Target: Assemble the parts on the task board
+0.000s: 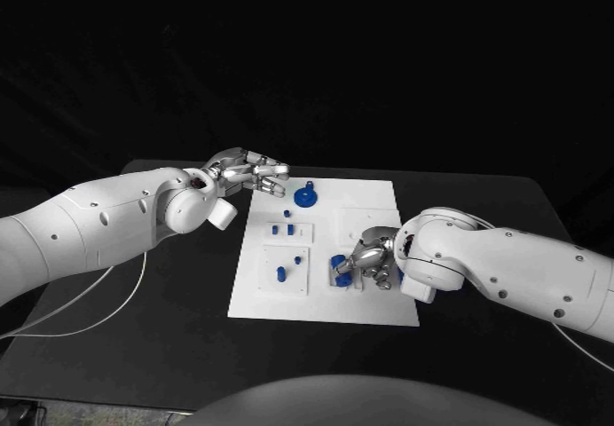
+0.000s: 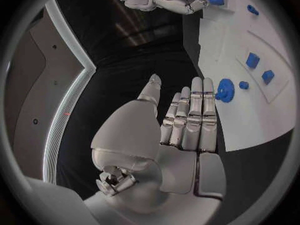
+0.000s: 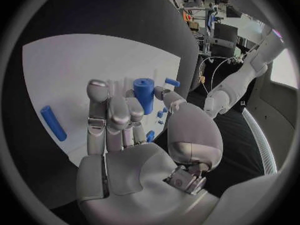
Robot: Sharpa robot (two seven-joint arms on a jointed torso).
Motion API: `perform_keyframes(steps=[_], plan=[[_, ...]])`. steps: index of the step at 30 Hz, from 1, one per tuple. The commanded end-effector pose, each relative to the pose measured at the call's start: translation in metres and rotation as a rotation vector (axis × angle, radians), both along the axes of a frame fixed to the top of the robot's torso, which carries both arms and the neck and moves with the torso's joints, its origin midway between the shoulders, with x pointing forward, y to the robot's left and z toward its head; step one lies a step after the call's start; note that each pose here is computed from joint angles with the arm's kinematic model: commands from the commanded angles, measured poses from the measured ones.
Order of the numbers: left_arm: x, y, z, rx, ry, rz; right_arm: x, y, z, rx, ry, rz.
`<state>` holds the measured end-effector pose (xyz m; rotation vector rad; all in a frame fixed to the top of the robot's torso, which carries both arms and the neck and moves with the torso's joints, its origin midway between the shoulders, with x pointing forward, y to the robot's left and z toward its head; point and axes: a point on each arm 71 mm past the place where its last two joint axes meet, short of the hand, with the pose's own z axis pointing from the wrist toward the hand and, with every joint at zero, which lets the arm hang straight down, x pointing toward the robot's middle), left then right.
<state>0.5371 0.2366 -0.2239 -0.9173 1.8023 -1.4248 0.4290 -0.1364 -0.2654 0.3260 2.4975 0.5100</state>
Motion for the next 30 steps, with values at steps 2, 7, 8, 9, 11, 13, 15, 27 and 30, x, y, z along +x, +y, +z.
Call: perform_keyframes(steps=[2, 7, 8, 9, 11, 13, 15, 27, 30], plan=[[-0.001, -0.002, 0.0001, -0.009, -0.001, -0.018, 0.0001, -0.0032, -0.0032, -0.06, 0.011, -0.018], [-0.001, -0.0016, 0.0001, -0.009, -0.001, -0.017, 0.0004, -0.0036, -0.0047, -0.065, 0.016, -0.015], [-0.001, -0.0015, 0.0001, -0.008, 0.0, -0.016, 0.0005, -0.0038, -0.0052, -0.066, 0.017, -0.015], [-0.001, -0.0014, 0.0001, -0.008, 0.0, -0.016, 0.0005, -0.0038, -0.0052, -0.066, 0.017, -0.015], [-0.001, -0.0014, 0.0, -0.008, 0.0, -0.016, 0.0006, -0.0042, -0.0059, -0.068, 0.019, -0.013], [-0.001, -0.0013, -0.0001, -0.007, 0.001, -0.016, 0.0005, -0.0042, -0.0064, -0.07, 0.022, -0.01], [-0.001, -0.0012, -0.0001, -0.007, 0.002, -0.016, 0.0004, -0.004, -0.0066, -0.071, 0.023, -0.008], [-0.001, -0.0011, -0.0002, -0.007, 0.003, -0.017, 0.0002, -0.0039, -0.0075, -0.071, 0.024, -0.006], [-0.001, -0.0011, -0.0002, -0.007, 0.003, -0.018, 0.0002, -0.0043, -0.0076, -0.071, 0.024, -0.007]])
